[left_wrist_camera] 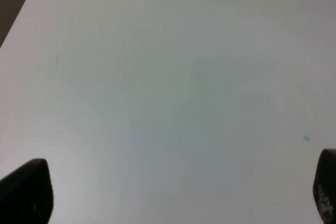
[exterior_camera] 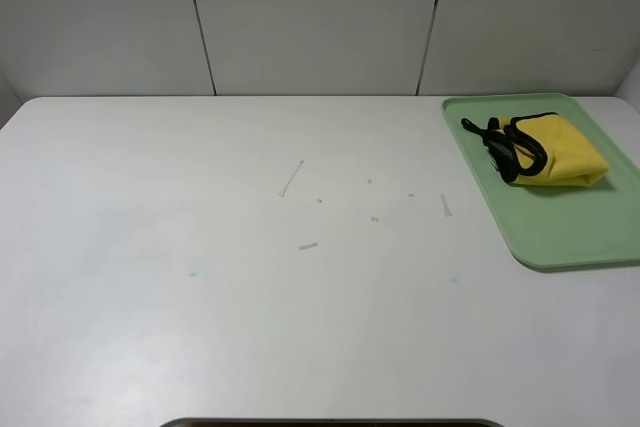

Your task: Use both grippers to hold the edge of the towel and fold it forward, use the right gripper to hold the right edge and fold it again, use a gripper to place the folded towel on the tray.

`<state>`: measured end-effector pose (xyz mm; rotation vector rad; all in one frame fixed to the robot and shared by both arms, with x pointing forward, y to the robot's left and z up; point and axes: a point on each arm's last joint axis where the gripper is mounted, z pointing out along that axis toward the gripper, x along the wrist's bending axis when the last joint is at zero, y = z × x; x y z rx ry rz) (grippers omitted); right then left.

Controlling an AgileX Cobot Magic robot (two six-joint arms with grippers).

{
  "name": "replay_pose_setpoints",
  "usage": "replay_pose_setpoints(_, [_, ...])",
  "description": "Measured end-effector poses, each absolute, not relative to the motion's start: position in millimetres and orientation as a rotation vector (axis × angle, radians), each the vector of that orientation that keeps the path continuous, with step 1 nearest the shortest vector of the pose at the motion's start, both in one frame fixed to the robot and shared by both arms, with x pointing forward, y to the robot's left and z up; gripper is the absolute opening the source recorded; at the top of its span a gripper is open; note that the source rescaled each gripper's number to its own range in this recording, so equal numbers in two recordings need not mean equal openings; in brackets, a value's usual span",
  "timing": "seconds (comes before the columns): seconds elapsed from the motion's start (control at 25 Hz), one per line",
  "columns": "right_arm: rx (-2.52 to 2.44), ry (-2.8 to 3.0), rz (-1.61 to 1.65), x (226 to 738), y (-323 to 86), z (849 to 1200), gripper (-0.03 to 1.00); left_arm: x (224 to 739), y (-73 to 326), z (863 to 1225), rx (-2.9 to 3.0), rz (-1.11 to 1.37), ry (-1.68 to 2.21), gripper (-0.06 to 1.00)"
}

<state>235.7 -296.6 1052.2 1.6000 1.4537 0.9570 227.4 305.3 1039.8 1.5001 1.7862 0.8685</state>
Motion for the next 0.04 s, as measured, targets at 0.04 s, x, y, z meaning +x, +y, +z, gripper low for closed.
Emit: replay_pose_setpoints(0.04, [1.6,1.454,0.957,235.7,-296.6,1052.2,1.0,227.4,305.3,1039.8,1.5,0.868,1.786,1.0])
